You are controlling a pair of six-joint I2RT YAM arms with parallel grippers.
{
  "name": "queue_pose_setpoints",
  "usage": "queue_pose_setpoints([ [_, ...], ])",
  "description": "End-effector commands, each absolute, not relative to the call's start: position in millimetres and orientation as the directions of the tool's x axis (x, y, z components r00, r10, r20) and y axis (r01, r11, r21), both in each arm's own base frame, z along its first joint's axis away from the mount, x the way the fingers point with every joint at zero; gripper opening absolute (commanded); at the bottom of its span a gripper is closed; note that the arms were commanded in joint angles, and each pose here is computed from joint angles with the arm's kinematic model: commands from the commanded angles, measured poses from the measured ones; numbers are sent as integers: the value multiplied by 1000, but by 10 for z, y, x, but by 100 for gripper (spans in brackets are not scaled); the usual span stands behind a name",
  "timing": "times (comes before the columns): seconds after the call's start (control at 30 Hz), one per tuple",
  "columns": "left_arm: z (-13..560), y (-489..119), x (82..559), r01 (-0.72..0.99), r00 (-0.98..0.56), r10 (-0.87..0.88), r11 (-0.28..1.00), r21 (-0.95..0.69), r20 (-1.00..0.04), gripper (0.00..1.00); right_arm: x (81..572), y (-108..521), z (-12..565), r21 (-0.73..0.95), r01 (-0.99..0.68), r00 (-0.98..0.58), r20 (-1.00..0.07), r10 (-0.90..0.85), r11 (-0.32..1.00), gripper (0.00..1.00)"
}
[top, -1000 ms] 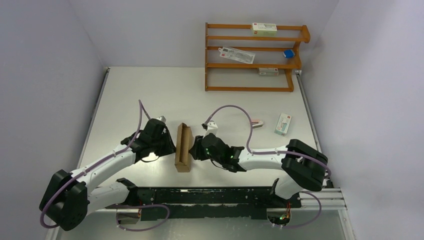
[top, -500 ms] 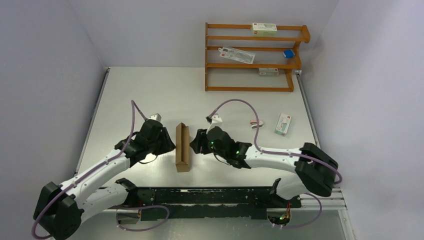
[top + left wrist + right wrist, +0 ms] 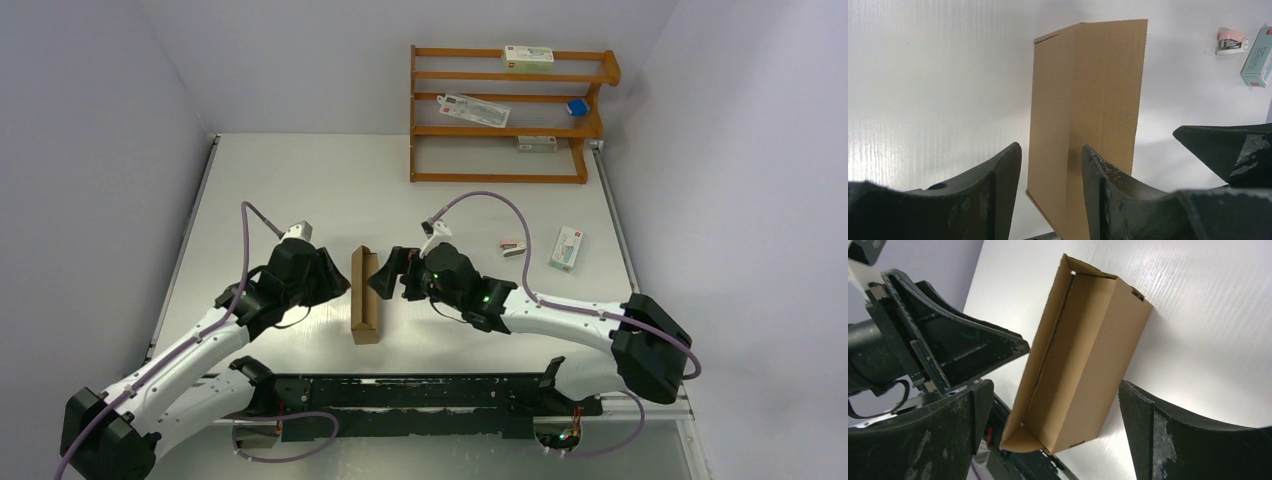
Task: Fold the paper box
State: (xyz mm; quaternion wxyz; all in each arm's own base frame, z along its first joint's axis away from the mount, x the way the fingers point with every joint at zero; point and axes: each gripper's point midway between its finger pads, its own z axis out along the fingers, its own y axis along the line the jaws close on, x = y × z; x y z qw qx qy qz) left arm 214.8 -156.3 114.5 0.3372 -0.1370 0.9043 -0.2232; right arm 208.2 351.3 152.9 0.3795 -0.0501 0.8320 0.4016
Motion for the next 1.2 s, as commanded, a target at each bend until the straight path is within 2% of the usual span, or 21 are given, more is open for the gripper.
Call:
queue_pose_setpoints([
  [0.0, 1320, -1637, 2209, -81, -724, -418, 841, -534, -549, 53, 2129, 3707, 1654, 688, -364, -740, -623, 255, 627, 100],
  [0.33, 1344, -1689, 2205, -55, -735, -403, 837, -545, -545, 54, 2426, 3861, 1374, 699, -293, -777, -572, 264, 652, 100],
  [0.83, 1230, -1758, 2028, -15, -782, -367, 818, -575, -503, 54, 2648, 4107, 1319, 804, -273, -837, -470, 281, 529, 99],
  [1.17, 1085, -1837, 2017, -5, -816, -334, 820, -572, -472, 53, 2920, 4070, 1328, 833, -198, -807, -438, 396, 517, 95],
])
